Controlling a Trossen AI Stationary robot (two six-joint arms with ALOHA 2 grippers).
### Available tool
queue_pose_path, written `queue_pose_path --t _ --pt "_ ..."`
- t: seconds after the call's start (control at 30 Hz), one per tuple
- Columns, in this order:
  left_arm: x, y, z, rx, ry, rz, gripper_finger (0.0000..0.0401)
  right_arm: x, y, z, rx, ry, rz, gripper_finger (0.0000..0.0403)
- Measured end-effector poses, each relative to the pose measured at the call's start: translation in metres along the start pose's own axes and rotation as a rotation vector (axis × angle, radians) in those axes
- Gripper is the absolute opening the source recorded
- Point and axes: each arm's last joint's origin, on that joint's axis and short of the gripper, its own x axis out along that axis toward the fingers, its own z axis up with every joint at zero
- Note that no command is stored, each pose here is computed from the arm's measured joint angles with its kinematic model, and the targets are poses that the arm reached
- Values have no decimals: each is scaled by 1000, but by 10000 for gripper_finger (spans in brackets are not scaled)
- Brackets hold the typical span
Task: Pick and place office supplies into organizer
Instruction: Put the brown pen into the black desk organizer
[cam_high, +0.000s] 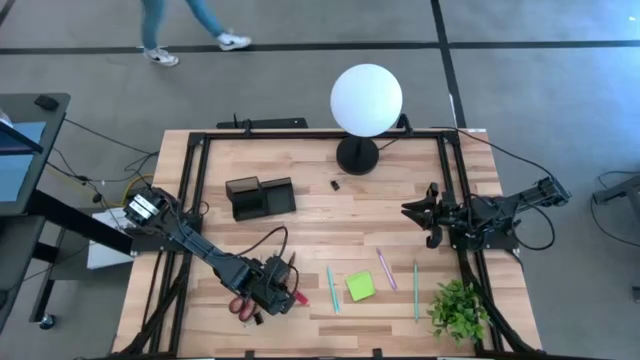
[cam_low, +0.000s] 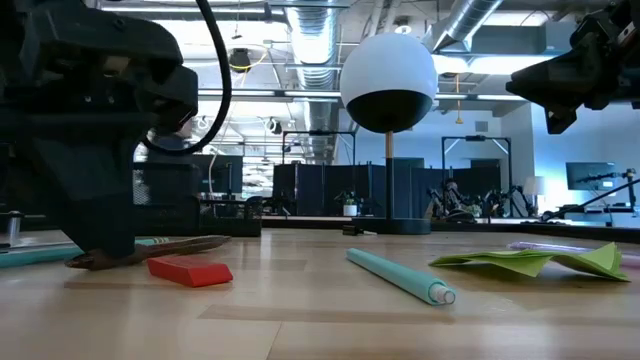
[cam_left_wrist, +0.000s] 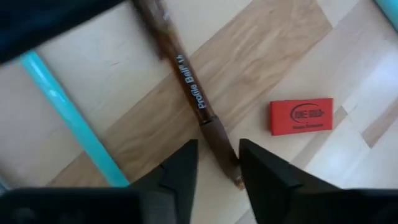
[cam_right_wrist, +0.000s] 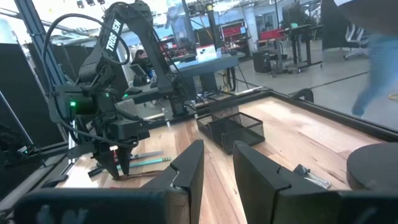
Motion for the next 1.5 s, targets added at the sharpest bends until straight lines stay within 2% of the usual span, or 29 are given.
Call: queue_pose_path --t 0.13,0.27,0.63,0.77,0.83,0.97,1.07,1.17,1.2,1.3,1.5 --pt "0 2 1 -2 -6 17 56 0 0 0 0 0 0 81" --pt "0 5 2 -7 -16 58 30 0 0 0 0 0 0 81" --pt "-6 -3 8 117 -32 66 23 0 0 0 0 0 0 81" --pt "-24 -7 18 191 -73 244 21 0 0 0 0 0 0 81" --pt "-42 -15 26 202 -87 293 21 0 0 0 -1 0 0 81" --pt "-86 -15 44 254 -29 533 21 0 0 0 -1 0 0 81" --pt "-119 -18 64 249 -14 618 21 0 0 0 -1 0 0 81" --pt "-138 -20 84 343 38 508 21 0 0 0 -1 1 0 81" --pt "-144 -18 93 341 45 493 21 0 0 0 -1 0 0 81" --pt "-147 -9 116 270 49 511 21 0 0 0 -2 1 0 81" --pt "-143 15 154 255 74 554 19 0 0 0 0 2 -1 81"
